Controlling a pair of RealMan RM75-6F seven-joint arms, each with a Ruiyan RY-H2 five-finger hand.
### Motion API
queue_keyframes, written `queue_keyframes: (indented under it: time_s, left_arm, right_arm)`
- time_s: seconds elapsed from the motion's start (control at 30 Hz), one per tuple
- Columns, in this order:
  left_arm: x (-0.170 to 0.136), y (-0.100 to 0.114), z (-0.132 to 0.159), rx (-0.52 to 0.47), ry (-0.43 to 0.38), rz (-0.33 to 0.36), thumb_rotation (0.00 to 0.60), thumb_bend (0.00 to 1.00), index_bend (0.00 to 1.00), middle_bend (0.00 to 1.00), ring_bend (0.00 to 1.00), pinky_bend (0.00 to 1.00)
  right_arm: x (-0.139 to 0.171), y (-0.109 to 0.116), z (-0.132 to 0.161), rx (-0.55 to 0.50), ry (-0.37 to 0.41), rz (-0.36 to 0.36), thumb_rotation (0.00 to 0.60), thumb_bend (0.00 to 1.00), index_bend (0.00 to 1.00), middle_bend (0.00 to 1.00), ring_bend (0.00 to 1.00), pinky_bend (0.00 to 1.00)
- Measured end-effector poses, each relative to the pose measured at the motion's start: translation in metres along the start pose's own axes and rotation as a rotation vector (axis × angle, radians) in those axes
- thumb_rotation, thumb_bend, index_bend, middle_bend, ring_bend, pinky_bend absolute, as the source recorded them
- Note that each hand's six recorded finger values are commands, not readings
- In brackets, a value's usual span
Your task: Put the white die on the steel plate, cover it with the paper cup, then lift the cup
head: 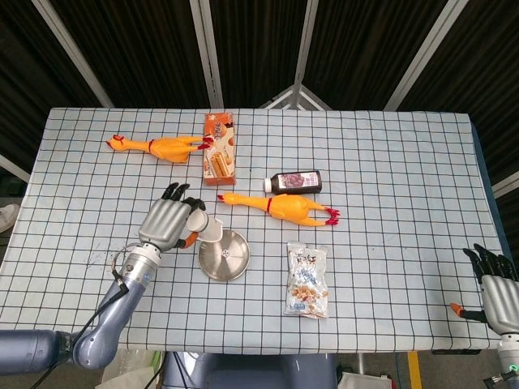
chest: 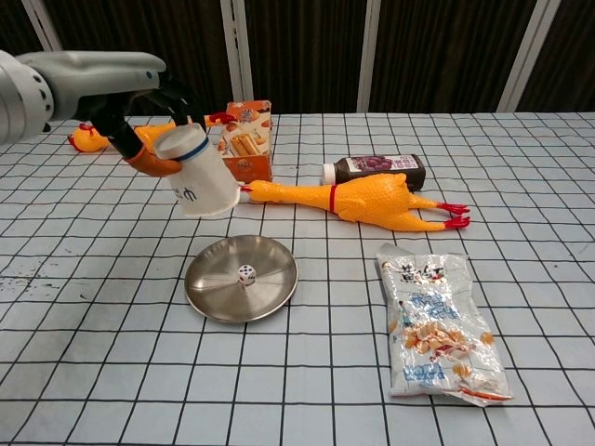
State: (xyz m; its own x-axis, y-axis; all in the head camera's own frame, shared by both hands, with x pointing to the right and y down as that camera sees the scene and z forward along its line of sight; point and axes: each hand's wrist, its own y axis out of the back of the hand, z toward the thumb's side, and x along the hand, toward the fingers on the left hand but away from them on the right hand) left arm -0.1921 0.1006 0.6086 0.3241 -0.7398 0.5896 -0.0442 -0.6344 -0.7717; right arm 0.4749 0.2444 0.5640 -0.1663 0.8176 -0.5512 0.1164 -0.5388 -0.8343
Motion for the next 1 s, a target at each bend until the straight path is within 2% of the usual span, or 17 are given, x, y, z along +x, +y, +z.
queue_keyframes:
  time_s: [0.23, 0.43, 0.57, 1.0]
  left_arm:
    - [0.008, -0.039, 0.031, 0.033, -0.031, -0.08, 0.6, 0.51, 0.41, 0.37, 0.07, 0.0]
    - [0.014, -0.063, 0.039, 0.081, -0.024, -0.114, 0.6, 0.5, 0.42, 0.36, 0.07, 0.0]
    - [0.017, -0.067, 0.039, 0.127, -0.015, -0.107, 0.6, 0.5, 0.42, 0.35, 0.07, 0.0]
    - [0.023, -0.075, 0.044, 0.143, -0.029, -0.087, 0.6, 0.5, 0.42, 0.33, 0.07, 0.0]
  right_arm:
    - [0.001, 0.004, -0.005, -0.011, -0.007, -0.008, 0.6, 0.12, 0.12, 0.05, 0.05, 0.0]
    - [0.001, 0.004, -0.006, -0.016, -0.008, -0.008, 0.6, 0.12, 0.12, 0.05, 0.05, 0.0]
    - [0.001, 0.004, -0.006, -0.016, -0.006, -0.008, 0.6, 0.12, 0.12, 0.05, 0.05, 0.0]
    - [0.001, 0.004, -0.006, -0.017, -0.007, -0.005, 0.6, 0.12, 0.12, 0.05, 0.05, 0.0]
